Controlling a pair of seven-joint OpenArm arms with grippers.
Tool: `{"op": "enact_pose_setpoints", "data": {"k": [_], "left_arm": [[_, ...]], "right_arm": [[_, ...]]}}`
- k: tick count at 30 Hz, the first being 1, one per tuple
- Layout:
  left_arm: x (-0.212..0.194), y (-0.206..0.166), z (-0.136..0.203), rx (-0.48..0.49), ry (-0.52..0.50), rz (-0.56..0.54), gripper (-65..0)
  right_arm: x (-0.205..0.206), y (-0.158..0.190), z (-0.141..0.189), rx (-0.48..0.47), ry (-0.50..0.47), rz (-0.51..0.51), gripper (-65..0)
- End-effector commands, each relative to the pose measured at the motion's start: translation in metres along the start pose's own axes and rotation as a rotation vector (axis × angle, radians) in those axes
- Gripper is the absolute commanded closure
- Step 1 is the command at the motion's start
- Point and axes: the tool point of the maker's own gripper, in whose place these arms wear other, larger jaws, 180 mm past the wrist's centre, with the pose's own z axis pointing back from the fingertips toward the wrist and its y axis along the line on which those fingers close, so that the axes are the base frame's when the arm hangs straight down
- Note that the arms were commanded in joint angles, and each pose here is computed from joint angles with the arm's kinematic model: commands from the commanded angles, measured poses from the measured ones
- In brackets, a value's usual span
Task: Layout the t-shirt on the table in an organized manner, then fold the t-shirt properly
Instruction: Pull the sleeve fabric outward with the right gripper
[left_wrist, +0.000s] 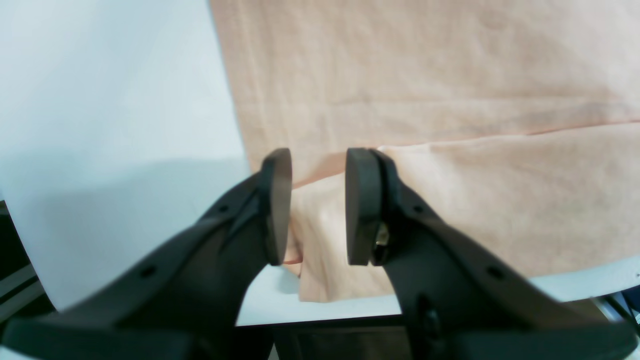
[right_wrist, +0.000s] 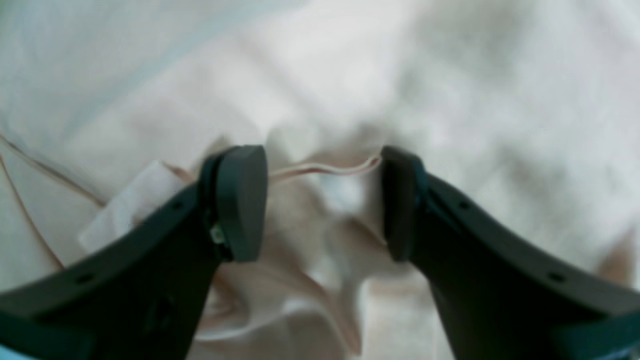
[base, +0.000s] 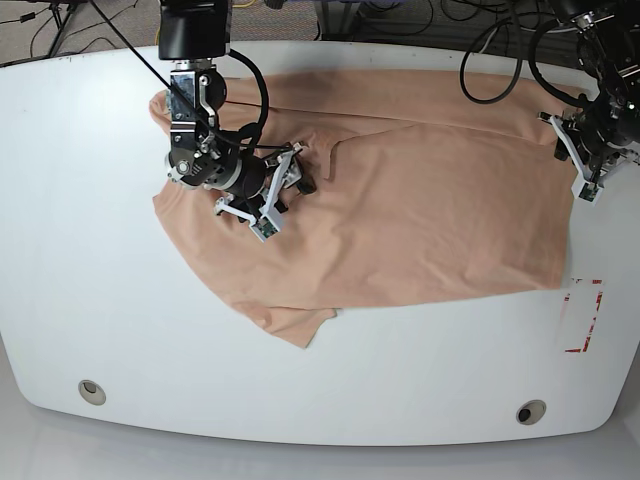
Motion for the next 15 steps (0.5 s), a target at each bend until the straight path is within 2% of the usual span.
{"op": "enact_pose_setpoints", "data": {"k": [1, 9, 11, 15], "left_arm": [[0.0086, 0.0064, 0.0052, 0.020, -0.030, -0.013, -16.0], [0.0086, 0.0064, 0.0052, 0.020, -0.030, -0.013, -16.0], [0.0086, 0.0064, 0.0052, 0.020, -0.030, -0.013, -16.0], [0.0086, 0.0064, 0.0052, 0.020, -0.030, -0.013, -16.0]], "right_arm": [[0.0129, -0.0017, 0.0027, -0.005, -0.035, 0.013, -33.5], [0.0125, -0.0014, 0.0026, -0.004, -0.035, 0.012, -31.7], [0.0136, -0.0025, 0.0030, -0.006, -0.037, 0.014, -26.3], [0.0134, -0.0041, 0.0035, -0.010, -0.034, 0.018, -11.4]]}}
